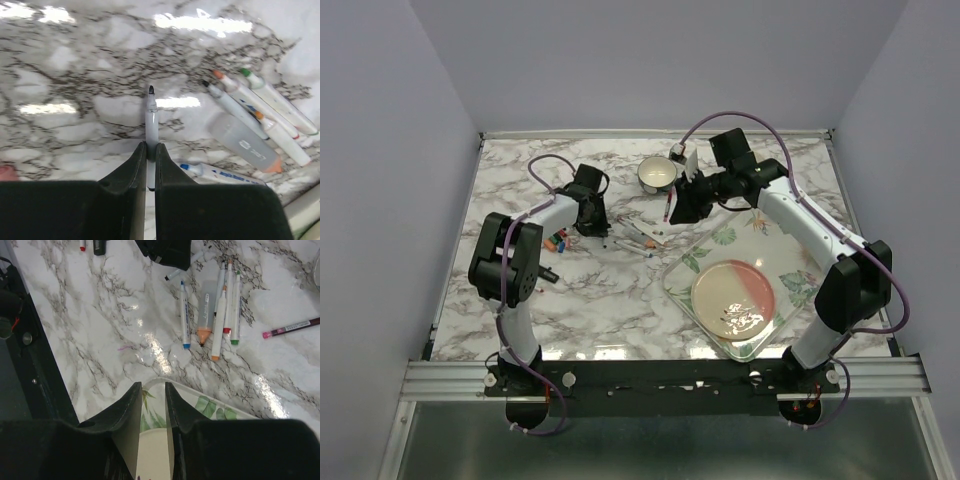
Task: Open the pen caps
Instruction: Grab a pen on the table with the right arm
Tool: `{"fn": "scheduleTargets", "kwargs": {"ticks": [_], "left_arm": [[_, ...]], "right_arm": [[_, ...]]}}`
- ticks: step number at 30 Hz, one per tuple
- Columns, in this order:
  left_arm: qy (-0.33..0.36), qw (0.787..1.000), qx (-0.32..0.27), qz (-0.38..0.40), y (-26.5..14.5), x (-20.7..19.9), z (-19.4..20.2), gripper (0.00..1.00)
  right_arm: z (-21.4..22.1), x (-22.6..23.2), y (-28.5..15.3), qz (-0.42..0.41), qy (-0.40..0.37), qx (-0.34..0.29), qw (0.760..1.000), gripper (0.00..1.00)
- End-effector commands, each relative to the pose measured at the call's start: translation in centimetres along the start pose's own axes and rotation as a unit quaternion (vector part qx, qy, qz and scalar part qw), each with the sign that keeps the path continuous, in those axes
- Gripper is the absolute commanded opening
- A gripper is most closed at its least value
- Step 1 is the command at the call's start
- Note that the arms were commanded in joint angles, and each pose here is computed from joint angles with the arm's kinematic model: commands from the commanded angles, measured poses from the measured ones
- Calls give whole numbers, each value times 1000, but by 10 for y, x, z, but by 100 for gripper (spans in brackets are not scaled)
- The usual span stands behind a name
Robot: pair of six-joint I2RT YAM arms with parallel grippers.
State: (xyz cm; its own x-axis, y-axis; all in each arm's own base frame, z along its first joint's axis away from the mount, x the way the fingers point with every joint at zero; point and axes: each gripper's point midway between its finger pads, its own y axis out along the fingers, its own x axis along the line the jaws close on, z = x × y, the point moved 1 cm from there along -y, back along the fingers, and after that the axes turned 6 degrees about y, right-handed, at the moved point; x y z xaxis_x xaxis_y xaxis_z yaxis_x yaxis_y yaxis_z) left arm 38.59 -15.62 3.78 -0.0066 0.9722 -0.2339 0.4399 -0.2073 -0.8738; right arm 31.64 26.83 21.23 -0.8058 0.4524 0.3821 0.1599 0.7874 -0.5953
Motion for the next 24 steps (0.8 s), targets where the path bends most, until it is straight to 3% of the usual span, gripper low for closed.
{"fn": "scheduleTargets", "kwargs": {"ticks": [1, 15, 20, 24], "left_arm": [[5, 999, 21, 45, 5, -24, 10, 15], [16, 999, 13, 25, -1, -21, 0, 37], [22, 999, 9, 24, -4, -20, -3, 41], [33, 999, -2, 28, -12, -19, -9, 55]], "right_arm": [[-3, 5, -6, -8, -3, -13, 1000, 32], [3, -16, -3, 22, 7, -4, 1000, 32], [11, -51, -2, 86, 36, 4, 996, 32], [20, -84, 3, 127, 64, 24, 990, 33]]}}
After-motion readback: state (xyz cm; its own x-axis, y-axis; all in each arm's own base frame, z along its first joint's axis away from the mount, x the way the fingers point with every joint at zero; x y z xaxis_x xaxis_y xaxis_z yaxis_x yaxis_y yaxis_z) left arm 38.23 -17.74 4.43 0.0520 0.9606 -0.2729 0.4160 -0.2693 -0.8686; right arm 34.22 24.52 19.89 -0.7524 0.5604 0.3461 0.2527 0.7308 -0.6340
